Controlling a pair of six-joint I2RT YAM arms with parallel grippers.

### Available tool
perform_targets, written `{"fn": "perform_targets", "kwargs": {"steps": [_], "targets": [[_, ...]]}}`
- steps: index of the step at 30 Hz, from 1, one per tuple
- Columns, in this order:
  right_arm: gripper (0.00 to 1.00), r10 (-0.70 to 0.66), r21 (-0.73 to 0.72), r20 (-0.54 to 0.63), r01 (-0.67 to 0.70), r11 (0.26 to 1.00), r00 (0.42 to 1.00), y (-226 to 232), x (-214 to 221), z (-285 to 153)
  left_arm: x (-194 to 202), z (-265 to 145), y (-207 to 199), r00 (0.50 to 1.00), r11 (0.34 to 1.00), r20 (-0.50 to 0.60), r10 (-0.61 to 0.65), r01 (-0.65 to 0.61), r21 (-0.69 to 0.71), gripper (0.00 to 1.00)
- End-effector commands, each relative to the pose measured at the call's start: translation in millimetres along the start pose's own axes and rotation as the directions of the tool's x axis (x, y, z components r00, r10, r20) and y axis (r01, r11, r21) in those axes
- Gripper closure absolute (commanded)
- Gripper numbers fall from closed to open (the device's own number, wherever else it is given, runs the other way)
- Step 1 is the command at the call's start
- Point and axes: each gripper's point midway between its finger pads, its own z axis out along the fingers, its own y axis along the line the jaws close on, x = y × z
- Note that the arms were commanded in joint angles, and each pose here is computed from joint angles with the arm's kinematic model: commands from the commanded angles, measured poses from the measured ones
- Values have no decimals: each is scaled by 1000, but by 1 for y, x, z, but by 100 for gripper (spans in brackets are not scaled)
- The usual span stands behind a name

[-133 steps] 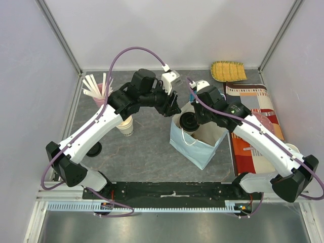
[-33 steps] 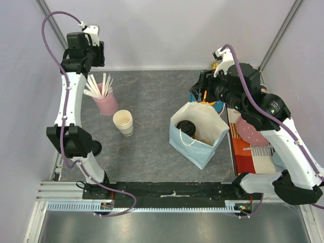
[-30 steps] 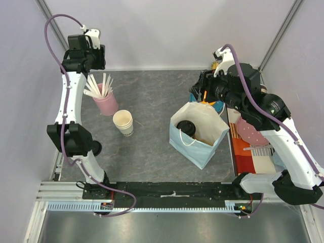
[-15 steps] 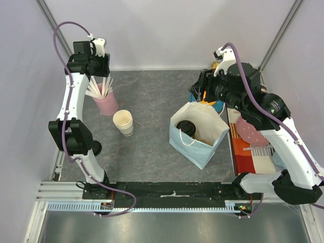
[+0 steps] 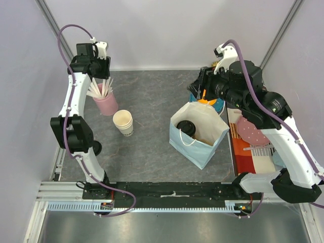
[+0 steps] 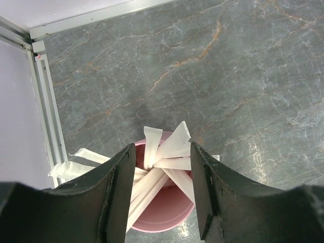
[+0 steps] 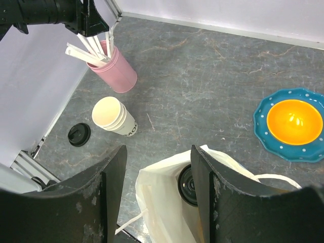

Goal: Pack the takeout coffee

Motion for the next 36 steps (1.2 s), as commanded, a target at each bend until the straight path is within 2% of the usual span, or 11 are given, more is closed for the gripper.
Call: {"fn": "perform_targets", "kwargs": {"steps": [1, 12, 20, 26, 28, 29, 32, 36], "targets": [[39, 15, -43, 31, -14, 999, 999, 11, -13, -2, 0, 9, 13, 999, 998, 3, 34, -34, -44, 47], [39, 13, -62, 25, -12, 998, 1000, 15, -14, -2, 9, 12, 12, 1000, 1000, -6, 14, -14, -19, 51], [39, 8, -76, 20, -6, 997, 1000, 19, -15, 2, 4, 1, 13, 1000, 1000, 18, 13, -13, -20, 75], [39, 5, -79, 19, -4, 997, 1000, 19, -15, 1, 3, -6, 17, 999, 999, 25, 31, -30, -34, 86], [39, -1, -82, 21, 2, 997, 1000, 20, -16, 0, 4, -4, 18, 999, 999, 22, 40, -39, -37, 85], [39, -2, -87, 20, 4, 996, 1000, 20, -16, 0, 5, -2, 20, 999, 998, 16, 47, -46, -42, 79], [39, -7, -93, 21, 9, 996, 1000, 22, -17, 1, 5, 5, 25, 998, 997, 9, 54, -53, -61, 69], [39, -9, -98, 16, 10, 995, 1000, 23, -17, 2, -1, 9, 21, 997, 997, 26, 66, -65, -28, 61]]}}
